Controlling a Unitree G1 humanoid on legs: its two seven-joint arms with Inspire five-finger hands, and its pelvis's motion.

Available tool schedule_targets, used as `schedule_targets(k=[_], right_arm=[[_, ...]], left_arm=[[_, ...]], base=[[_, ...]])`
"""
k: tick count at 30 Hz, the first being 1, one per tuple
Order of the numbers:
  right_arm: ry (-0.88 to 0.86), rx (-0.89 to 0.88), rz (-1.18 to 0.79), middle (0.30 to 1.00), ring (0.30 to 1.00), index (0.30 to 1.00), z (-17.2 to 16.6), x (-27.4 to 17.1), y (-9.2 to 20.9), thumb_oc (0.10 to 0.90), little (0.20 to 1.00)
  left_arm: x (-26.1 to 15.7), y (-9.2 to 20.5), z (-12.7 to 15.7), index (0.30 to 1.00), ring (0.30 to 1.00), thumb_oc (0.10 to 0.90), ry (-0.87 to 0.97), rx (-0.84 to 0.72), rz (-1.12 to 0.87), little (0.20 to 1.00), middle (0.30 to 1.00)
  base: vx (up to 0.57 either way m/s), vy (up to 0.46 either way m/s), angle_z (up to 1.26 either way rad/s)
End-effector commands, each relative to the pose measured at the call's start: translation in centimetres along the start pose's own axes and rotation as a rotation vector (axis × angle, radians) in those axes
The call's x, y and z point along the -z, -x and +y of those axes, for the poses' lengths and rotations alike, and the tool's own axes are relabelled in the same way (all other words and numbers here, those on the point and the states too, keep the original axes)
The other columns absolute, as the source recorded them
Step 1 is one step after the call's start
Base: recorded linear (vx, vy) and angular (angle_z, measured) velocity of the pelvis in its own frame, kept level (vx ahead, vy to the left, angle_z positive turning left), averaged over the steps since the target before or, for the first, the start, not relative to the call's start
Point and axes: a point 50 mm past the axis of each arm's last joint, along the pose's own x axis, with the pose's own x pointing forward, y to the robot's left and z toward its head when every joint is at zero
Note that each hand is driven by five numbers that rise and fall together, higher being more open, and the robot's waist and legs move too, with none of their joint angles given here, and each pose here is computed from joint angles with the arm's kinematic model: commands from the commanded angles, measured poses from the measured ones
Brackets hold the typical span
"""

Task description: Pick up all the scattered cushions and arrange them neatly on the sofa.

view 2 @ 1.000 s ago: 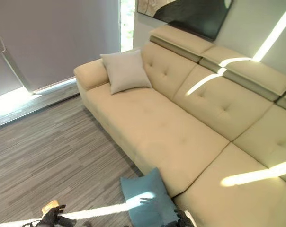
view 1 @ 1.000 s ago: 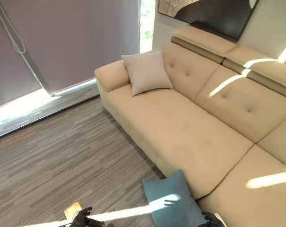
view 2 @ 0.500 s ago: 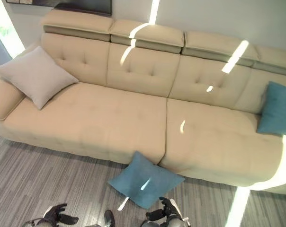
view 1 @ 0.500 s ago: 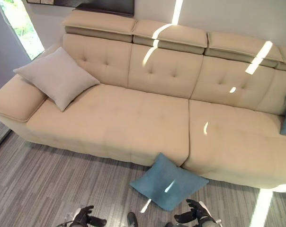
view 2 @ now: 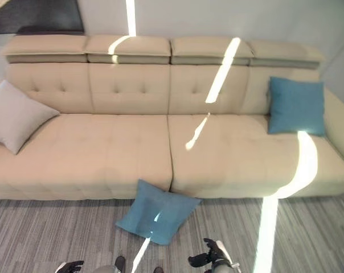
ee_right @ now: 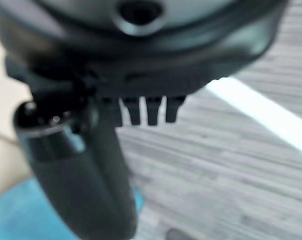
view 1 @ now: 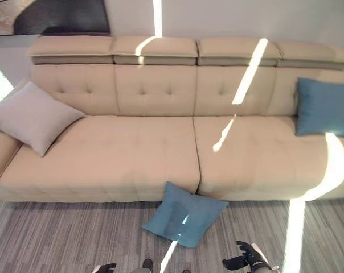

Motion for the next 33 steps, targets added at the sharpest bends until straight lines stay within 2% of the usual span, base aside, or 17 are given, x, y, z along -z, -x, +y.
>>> schedule_targets(k=[1, 9, 14, 16, 20, 21, 25, 31, 32, 33], right_arm=[[-0.008, 0.060, -0.070, 0.900, 0.900, 0.900, -1.4, -1.6, -0.3, 0.800, 0.900], [0.023, 0.018, -0.068, 0.900, 0.900, 0.900, 0.2, -2.2, -0.4, 0.800, 0.900], [-0.007, 0.052, -0.106, 0.900, 0.900, 0.900, -0.6, -3.4, -0.6, 0.800, 0.900], [-0.050, 0.104, -0.080, 0.900, 0.900, 0.900, -1.8, -2.9, -0.7, 0.800, 0.900], [-0.123, 0.189, -0.133, 0.900, 0.900, 0.900, -4.0, -5.1, -1.0, 0.800, 0.900], [-0.190, 0.262, -0.184, 0.900, 0.900, 0.900, -6.0, -6.8, -1.1, 0.800, 0.900], [-0.281, 0.333, -0.245, 0.900, 0.900, 0.900, -8.0, -9.0, -0.9, 0.800, 0.900], [-0.497, 0.423, -0.425, 0.900, 0.900, 0.900, -10.6, -14.9, 0.2, 0.800, 0.900], [-0.566, 0.447, -0.482, 0.900, 0.900, 0.900, -11.7, -16.8, 0.7, 0.800, 0.900], [-0.566, 0.447, -0.482, 0.900, 0.900, 0.900, -11.7, -16.8, 0.7, 0.800, 0.900]], left_arm=[[-2.0, -0.2, -0.5, 0.900, 0.900, 0.800, 0.026, 0.008, -0.082, 0.900, 0.900], [-2.4, -0.3, 1.1, 0.900, 0.900, 0.800, 0.024, -0.034, -0.094, 0.900, 0.900], [-2.6, -0.3, 2.4, 0.900, 0.900, 0.800, 0.041, -0.072, -0.100, 0.900, 0.900], [-3.5, -0.4, 1.6, 0.900, 0.900, 0.800, 0.038, -0.050, -0.128, 0.900, 0.900], [-7.3, -0.4, 1.9, 0.900, 0.900, 0.800, 0.084, -0.066, -0.246, 0.900, 0.900], [-10.7, 0.0, 2.4, 0.900, 0.900, 0.800, 0.159, -0.089, -0.360, 0.900, 0.900], [-13.8, 0.7, 3.0, 0.900, 0.900, 0.800, 0.248, -0.105, -0.467, 0.900, 0.900], [-20.7, 2.9, 4.1, 0.900, 0.900, 0.800, 0.353, -0.131, -0.683, 0.900, 0.900], [-23.0, 4.0, 4.5, 0.900, 0.900, 0.800, 0.371, -0.137, -0.759, 0.900, 0.900], [-23.0, 4.0, 4.5, 0.900, 0.900, 0.800, 0.371, -0.137, -0.759, 0.900, 0.900]], base=[[0.11, 0.190, -0.68], [0.03, 0.234, -0.80], [0.02, 0.022, -0.78], [0.09, -0.183, 0.45], [-0.16, -0.140, 0.08], [-0.20, -0.143, 0.06], [-0.09, -0.098, 0.08], [-0.07, -0.070, 0.01], [-0.05, -0.035, 0.08], [-0.04, -0.042, 0.07]])
